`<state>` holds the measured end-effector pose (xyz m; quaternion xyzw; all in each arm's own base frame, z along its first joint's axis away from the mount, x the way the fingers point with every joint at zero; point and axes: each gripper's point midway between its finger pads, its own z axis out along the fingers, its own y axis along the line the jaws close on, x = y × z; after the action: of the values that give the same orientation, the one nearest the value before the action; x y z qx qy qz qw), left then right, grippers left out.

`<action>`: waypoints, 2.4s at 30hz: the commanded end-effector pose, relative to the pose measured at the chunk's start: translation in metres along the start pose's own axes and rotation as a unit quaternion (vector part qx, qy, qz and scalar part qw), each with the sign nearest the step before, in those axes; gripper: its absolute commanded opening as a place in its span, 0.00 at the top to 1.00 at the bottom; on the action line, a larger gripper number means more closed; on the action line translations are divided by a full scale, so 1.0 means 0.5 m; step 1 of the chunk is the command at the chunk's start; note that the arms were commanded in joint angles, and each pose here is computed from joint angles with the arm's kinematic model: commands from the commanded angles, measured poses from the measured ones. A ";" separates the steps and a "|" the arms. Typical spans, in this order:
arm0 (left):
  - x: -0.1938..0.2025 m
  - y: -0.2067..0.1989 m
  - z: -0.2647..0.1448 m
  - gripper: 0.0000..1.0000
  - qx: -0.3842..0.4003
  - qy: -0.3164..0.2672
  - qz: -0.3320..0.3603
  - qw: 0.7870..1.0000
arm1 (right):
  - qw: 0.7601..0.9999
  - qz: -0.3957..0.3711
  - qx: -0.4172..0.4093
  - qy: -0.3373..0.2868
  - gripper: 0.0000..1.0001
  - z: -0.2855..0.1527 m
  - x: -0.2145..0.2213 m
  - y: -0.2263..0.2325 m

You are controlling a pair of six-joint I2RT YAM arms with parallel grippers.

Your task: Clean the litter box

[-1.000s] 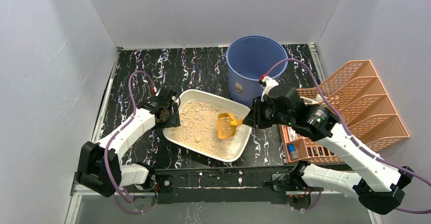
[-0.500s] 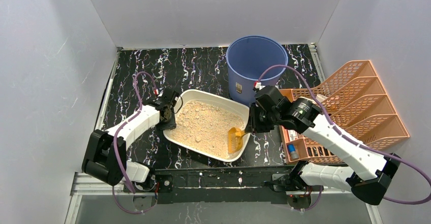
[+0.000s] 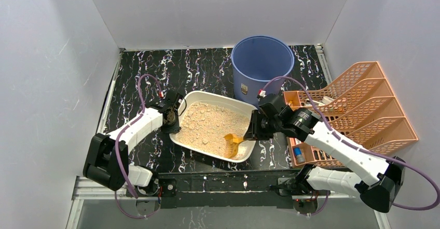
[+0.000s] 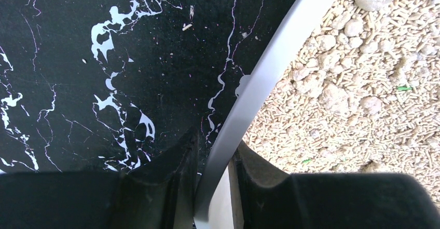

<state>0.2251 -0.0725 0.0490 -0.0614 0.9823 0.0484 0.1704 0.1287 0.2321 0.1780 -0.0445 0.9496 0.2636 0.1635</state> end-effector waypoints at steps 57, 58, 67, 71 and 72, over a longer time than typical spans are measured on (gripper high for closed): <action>-0.102 -0.052 -0.366 1.00 0.234 -0.233 0.087 0.940 | 0.935 0.127 -0.290 -0.158 0.99 0.226 -0.081 0.108; -0.103 -0.051 -0.370 1.00 0.235 -0.237 0.091 0.938 | 0.932 0.121 -0.296 -0.170 0.99 0.217 -0.079 0.102; -0.125 -0.075 -0.418 1.00 0.284 -0.298 0.097 0.906 | 0.910 0.074 -0.338 -0.228 0.99 0.167 -0.066 0.080; -0.124 -0.087 -0.432 1.00 0.308 -0.313 0.100 0.893 | 0.907 0.102 -0.342 -0.221 0.99 0.172 -0.058 0.071; -0.124 -0.089 -0.435 1.00 0.312 -0.316 0.101 0.890 | 0.906 0.101 -0.349 -0.219 0.99 0.170 -0.056 0.073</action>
<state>0.2083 -0.1015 0.2095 0.0827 0.9116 -0.1265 0.3823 0.1714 0.3131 0.1535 0.0564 0.7294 0.6113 0.3018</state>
